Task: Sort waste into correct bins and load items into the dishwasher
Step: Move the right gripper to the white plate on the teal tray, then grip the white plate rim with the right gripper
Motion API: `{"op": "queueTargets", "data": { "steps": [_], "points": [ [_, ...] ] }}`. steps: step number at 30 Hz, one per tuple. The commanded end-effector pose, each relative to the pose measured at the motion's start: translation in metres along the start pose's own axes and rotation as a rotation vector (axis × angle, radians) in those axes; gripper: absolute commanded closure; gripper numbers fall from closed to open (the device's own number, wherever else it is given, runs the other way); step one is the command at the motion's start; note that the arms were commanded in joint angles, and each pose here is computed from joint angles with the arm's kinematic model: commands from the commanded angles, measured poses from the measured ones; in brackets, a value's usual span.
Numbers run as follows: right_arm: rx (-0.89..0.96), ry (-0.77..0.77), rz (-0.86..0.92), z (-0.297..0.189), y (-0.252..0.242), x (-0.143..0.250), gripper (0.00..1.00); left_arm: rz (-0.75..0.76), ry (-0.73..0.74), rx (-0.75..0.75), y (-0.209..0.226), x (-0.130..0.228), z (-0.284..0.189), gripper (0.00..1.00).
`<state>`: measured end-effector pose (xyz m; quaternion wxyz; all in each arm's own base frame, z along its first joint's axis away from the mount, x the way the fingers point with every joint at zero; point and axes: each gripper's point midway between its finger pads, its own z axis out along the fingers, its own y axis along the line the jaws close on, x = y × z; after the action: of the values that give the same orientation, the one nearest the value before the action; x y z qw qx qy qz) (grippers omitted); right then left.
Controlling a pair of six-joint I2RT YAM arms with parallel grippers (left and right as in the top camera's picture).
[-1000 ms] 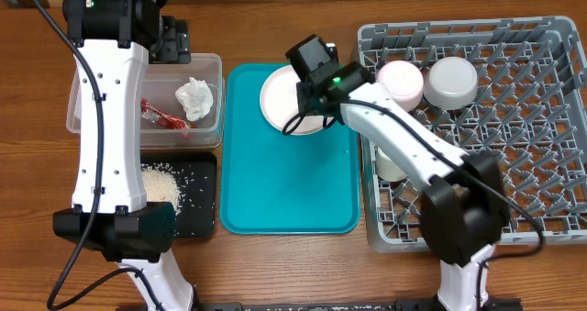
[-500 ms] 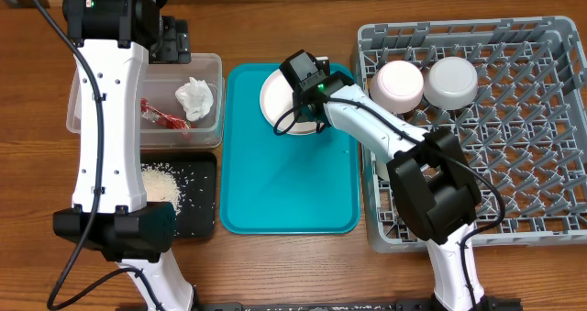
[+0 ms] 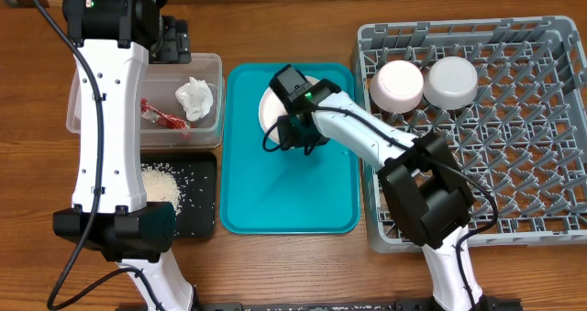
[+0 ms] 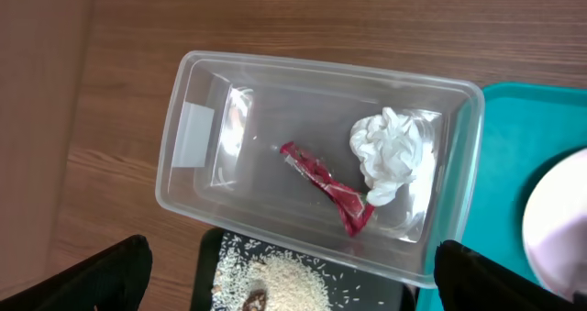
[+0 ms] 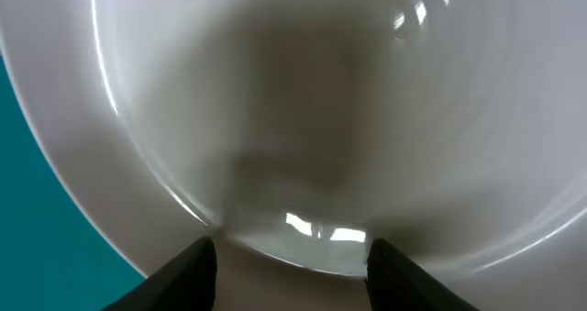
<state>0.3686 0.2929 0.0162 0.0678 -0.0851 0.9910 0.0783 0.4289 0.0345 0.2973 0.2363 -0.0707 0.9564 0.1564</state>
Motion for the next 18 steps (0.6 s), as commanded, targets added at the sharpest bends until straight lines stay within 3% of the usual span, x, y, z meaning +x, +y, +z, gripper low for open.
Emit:
{"op": "queueTargets", "data": {
  "steps": [1,13,18],
  "points": [
    [-0.099,0.082,-0.027,0.004,0.028,0.022,0.45,0.002,-0.037,0.006,0.003,-0.005,-0.012,0.0],
    [-0.266,0.178,-0.112,-0.002,0.07,0.05,0.45,0.002,-0.037,0.006,0.003,-0.005,-0.012,0.0],
    [-0.238,0.127,-0.156,-0.011,0.061,0.034,0.46,0.002,-0.037,0.006,0.003,-0.005,-0.012,0.0]
  ]
}}
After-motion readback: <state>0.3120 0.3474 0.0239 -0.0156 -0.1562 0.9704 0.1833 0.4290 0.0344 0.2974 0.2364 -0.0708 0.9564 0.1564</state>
